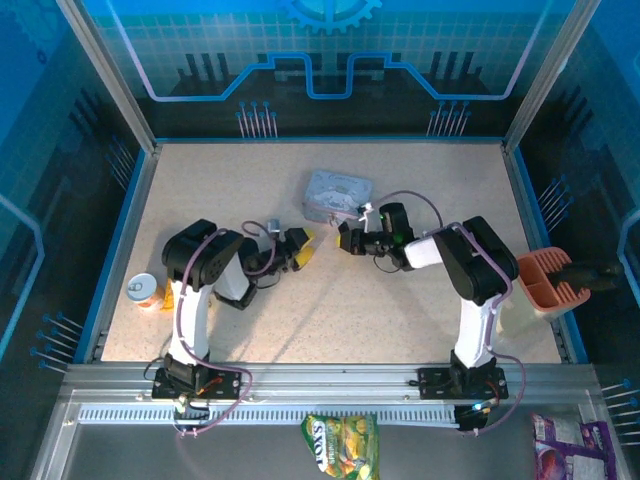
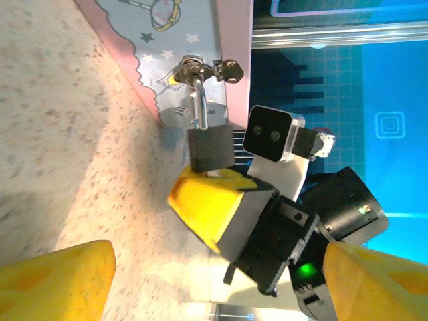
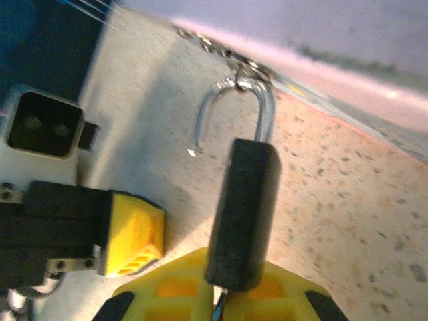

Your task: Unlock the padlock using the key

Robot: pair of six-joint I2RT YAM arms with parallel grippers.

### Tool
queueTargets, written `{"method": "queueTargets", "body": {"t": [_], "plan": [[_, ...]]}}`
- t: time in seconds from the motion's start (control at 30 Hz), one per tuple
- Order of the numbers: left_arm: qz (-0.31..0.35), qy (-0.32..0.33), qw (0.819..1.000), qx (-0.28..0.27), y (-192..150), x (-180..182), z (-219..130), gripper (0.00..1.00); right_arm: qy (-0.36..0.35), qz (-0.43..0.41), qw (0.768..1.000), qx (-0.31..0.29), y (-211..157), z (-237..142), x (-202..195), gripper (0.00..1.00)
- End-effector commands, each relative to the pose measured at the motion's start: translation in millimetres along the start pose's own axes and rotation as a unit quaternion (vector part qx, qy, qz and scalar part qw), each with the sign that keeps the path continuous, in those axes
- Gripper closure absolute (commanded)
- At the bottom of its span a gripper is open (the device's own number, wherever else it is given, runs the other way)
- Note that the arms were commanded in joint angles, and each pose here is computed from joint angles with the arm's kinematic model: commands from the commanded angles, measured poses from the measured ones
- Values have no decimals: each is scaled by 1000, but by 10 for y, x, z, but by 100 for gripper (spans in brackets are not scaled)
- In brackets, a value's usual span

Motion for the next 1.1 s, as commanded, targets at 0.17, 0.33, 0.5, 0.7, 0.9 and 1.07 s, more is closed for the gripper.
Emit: {"method": "queueTargets", "body": {"t": [0.17,0.33,0.5,0.7,0.9,1.07], "plan": [[18,181,982,45,81,389,-138,16,66,123,989,-39,35,-37,-99,100],[116,256,959,48,559,63,99,14,66,200,969,-131,185,68,-265,100],[180,258,948,50,1041,-419,397,12,58,224,945,-230,419,107,-396,100],[249,348,900,82,1639,-453,789,7,2,236,936,-262,508,133,-634,100],[263,345,892,124,1962,-255,1265,4,-33,239,922,-302,646,112,-864,100],[249,350,886,172,1684,-44,1379,9,-47,236,917,-320,928,133,-987,100]]}}
Point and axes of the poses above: each hand's point on the last joint's axis, 136 mm out from that joint toward the fingers, its own z axis out along the fingers, its own x axis along the line the jaws close on, y = z × x, the point moved 3 cm from there along -z, back along the fingers, and after that the axes turned 2 degrees about z, right-handed, at the moved point
